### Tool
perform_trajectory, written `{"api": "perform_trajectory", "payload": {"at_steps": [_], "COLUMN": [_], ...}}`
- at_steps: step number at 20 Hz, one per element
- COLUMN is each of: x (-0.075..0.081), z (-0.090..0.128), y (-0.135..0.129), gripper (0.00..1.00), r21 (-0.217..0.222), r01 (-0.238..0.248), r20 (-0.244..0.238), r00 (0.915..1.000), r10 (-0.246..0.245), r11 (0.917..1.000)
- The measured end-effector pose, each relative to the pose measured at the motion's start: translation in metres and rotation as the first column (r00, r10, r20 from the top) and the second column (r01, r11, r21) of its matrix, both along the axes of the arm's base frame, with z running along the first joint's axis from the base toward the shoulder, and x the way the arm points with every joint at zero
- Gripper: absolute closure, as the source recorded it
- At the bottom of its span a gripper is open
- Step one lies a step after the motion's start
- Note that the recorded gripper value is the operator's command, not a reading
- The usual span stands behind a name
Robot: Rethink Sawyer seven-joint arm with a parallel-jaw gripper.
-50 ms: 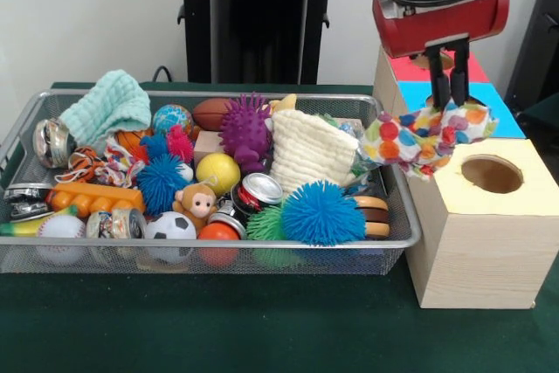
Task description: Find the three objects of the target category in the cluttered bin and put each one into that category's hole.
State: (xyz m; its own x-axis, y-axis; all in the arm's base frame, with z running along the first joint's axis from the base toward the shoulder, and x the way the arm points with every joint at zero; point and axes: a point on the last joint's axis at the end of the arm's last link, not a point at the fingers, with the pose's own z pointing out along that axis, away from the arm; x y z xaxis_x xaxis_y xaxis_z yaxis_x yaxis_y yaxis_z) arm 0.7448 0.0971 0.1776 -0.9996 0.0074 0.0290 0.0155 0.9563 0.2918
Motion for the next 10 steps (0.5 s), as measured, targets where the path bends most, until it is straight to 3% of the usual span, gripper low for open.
{"api": "perform_trajectory", "payload": {"at_steps": [6, 10], "x": [0.002, 0.0], "z": [0.003, -0.004], "y": [0.007, 0.011], "gripper": [1.0, 1.0], "r21": [0.068, 0.091], "r01": [0.067, 0.108], "r20": [-0.019, -0.008], "r00": [0.9977, 0.9941], "r10": [-0.065, -0.108], "r11": [0.9954, 0.99]}}
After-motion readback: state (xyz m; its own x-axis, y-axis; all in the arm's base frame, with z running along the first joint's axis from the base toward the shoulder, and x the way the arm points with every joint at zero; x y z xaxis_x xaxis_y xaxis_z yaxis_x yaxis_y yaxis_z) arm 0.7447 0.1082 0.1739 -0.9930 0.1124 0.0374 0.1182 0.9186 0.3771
